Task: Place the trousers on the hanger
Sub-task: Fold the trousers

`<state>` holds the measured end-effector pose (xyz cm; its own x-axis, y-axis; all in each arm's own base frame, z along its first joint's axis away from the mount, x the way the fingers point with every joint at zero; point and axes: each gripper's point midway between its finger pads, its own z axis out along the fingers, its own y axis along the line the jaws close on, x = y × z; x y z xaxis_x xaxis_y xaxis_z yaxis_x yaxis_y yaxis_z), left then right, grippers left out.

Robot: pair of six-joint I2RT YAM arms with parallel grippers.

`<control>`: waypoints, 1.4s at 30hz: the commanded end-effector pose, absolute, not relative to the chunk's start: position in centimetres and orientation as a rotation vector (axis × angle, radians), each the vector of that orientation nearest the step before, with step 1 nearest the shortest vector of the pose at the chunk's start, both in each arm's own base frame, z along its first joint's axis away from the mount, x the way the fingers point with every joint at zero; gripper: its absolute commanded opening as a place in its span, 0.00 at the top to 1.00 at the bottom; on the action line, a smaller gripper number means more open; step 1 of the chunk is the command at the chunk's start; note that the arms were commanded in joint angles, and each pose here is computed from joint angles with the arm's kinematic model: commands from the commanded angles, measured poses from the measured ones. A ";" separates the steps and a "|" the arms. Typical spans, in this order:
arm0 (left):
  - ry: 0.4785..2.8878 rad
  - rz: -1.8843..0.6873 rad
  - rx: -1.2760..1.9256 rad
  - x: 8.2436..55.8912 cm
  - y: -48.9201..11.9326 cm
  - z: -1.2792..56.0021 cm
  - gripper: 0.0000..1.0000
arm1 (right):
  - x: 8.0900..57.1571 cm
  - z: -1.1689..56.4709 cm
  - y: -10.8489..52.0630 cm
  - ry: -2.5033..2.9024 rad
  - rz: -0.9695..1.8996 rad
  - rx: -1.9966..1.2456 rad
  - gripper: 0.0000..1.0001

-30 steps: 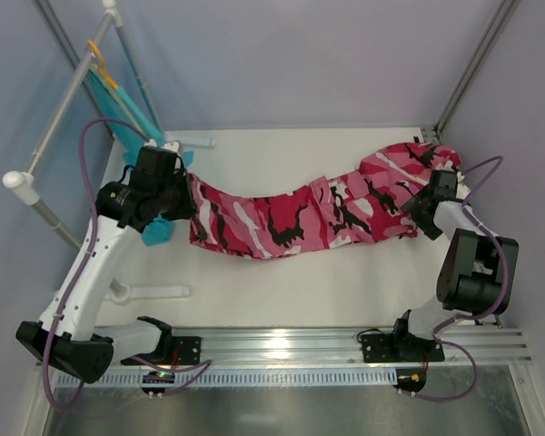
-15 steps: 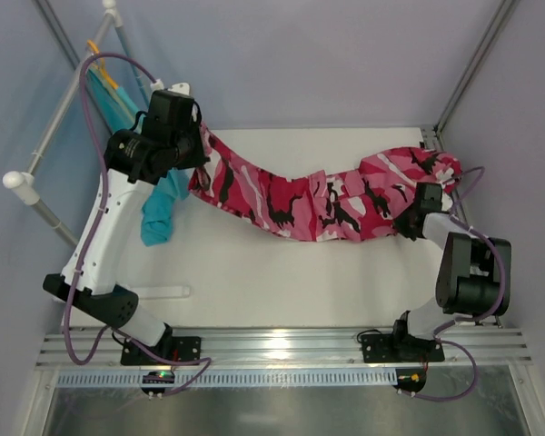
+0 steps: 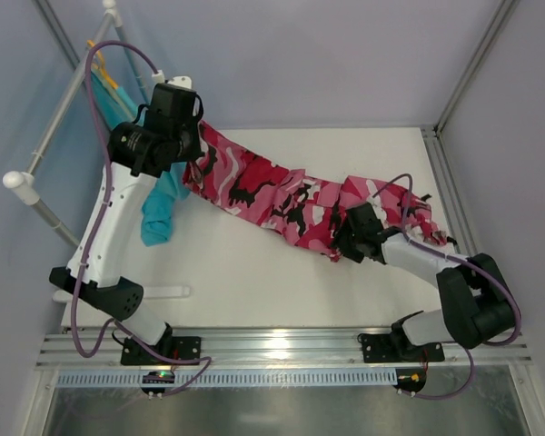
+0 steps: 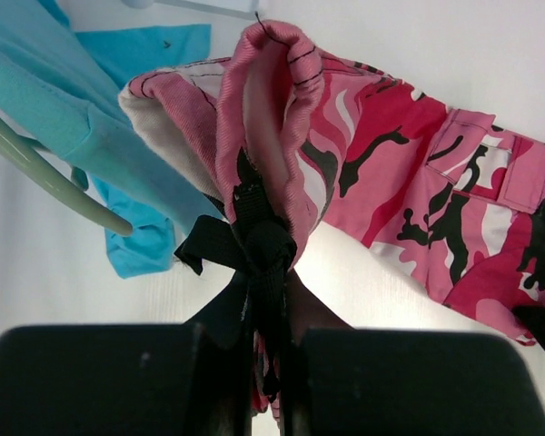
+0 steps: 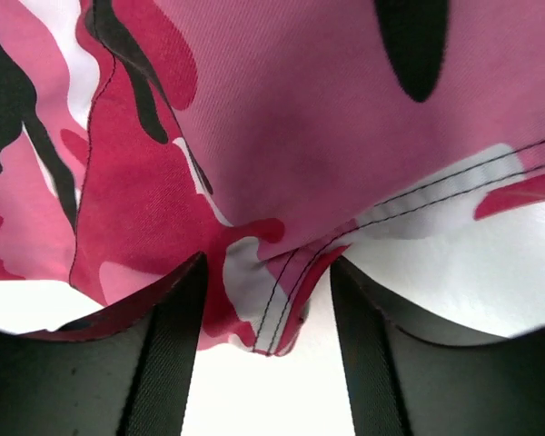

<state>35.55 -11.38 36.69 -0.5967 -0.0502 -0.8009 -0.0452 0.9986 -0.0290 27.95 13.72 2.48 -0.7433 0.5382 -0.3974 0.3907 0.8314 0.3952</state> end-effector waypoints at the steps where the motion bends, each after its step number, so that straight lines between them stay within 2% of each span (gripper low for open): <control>1: 2.174 0.078 -0.065 36.0 -10.0 37.5 1.00 | 28.3 5.9 12.4 2.445 0.344 0.654 0.39; 4: 2.169 0.125 -0.075 36.2 -9.3 37.7 1.00 | 29.4 11.1 9.7 2.336 0.315 0.596 0.29; 7: 2.162 0.131 -0.092 36.2 -9.1 37.9 1.00 | 31.3 15.2 3.7 2.225 0.249 0.666 0.25; 8: 2.159 0.126 -0.099 36.2 -9.1 38.0 1.00 | 32.3 16.3 -0.1 2.178 0.195 0.756 0.23; 11: 2.157 0.097 -0.107 36.5 -9.5 37.8 1.00 | 34.0 18.5 -3.9 2.202 0.166 0.737 0.21; 12: 2.156 0.087 -0.108 36.6 -9.7 37.7 1.00 | 34.5 17.0 -6.1 2.253 0.150 0.808 0.21; 18: 2.148 -0.030 -0.094 38.3 -11.8 37.3 1.00 | 35.0 14.5 -9.3 2.266 0.156 0.886 0.21; 23: 2.131 0.002 -0.118 40.0 -11.7 37.3 1.00 | 34.0 8.8 -7.6 2.378 0.235 0.879 0.22; 24: 2.121 0.015 -0.126 40.7 -11.8 37.4 1.00 | 33.6 8.2 -7.2 2.394 0.238 0.886 0.23; 25: 2.108 0.028 -0.138 40.9 -11.6 37.8 0.99 | 33.1 7.7 -6.7 2.406 0.254 0.888 0.37; 29: 2.051 0.100 -0.178 42.9 -10.6 38.7 1.00 | 30.5 8.0 -2.3 2.439 0.291 0.780 0.74; 34: 1.993 0.176 -0.201 44.8 -9.0 39.8 1.00 | 27.1 9.0 -3.2 2.429 0.140 0.809 0.78; 36: 1.988 0.198 -0.182 45.2 -8.6 39.8 1.00 | 26.6 9.8 -4.2 2.399 0.098 0.840 0.68; 39: 1.982 0.134 -0.158 45.7 -9.0 40.1 1.00 | 27.2 11.1 -5.4 2.347 0.097 0.875 0.36; 42: 1.987 0.043 -0.123 45.6 -10.4 40.2 1.00 | 28.7 12.0 -6.6 2.285 0.165 0.930 0.31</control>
